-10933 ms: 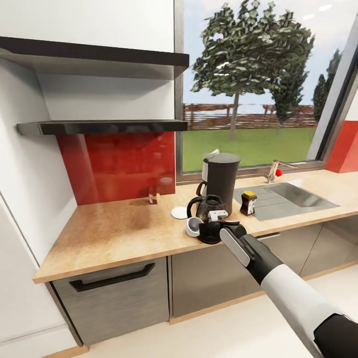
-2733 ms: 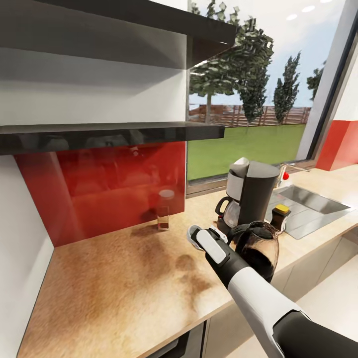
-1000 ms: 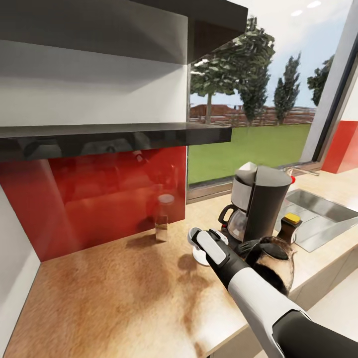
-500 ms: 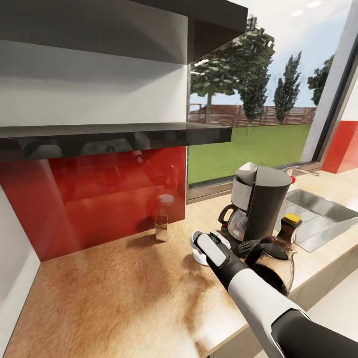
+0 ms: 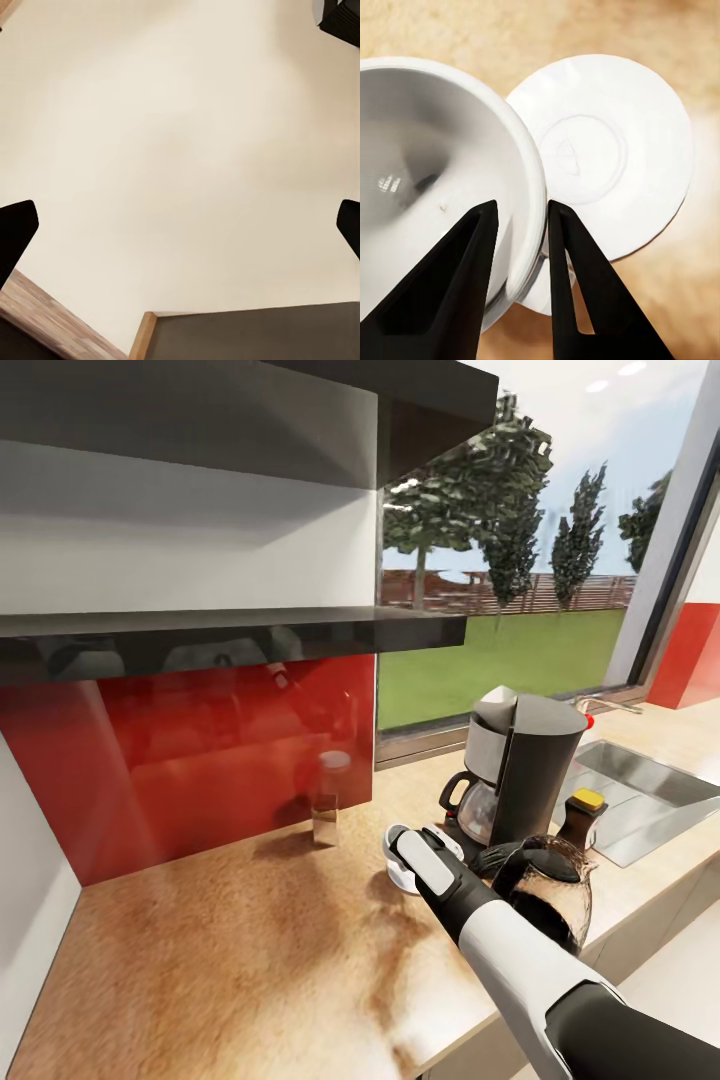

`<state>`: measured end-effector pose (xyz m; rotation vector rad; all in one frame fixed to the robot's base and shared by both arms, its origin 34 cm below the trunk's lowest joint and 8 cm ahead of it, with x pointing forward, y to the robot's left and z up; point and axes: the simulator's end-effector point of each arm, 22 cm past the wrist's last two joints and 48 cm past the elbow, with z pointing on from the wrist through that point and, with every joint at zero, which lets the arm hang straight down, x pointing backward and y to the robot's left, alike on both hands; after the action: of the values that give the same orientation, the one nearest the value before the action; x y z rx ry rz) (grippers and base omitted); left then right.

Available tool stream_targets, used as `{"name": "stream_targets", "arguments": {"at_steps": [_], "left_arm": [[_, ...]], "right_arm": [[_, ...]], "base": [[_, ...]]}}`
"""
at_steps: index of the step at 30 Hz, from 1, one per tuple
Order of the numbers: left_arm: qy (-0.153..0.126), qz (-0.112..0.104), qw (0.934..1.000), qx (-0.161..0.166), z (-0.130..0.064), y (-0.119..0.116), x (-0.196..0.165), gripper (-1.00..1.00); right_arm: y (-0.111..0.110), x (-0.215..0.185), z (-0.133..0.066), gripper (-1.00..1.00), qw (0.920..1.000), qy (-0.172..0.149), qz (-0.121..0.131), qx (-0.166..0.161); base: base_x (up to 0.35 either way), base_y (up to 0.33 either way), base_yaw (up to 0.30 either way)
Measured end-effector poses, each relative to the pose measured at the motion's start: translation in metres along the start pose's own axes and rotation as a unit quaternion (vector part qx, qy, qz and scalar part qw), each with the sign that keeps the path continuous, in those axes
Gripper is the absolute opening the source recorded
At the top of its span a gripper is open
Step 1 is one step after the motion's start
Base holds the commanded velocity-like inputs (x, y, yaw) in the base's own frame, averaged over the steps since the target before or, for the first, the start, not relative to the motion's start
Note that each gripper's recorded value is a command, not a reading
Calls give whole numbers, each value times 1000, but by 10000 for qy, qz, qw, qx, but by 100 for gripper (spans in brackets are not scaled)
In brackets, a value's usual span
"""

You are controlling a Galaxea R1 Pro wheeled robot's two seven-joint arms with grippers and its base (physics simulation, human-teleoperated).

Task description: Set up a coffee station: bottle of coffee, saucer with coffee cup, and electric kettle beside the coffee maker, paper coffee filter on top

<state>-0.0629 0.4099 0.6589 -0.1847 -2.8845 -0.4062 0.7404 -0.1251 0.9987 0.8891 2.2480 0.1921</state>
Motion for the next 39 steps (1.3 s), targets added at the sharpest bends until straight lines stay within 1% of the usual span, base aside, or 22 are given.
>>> {"name": "stream_targets", "arguments": {"at_steps": [6,10,30,39], "left_arm": [[3,-1,10000,-4,0,1,0,100],[5,-1,10000,-8,0,1,1,100],[9,-2,10000,-4,0,1,1,100],[9,-1,10000,-2,0,0,1,100]], "right_arm": [[-5,2,3,-100,10000,18,0,67],[-7,0,4,-100,9999,-40,75,98],[-8,-1,4,-100,9998,-61,125,106],[-9,-1,4,-100,9998,-64,135,114]], "base": [[0,0,0],[0,0,0],[0,0,0],[57,0,0]]}}
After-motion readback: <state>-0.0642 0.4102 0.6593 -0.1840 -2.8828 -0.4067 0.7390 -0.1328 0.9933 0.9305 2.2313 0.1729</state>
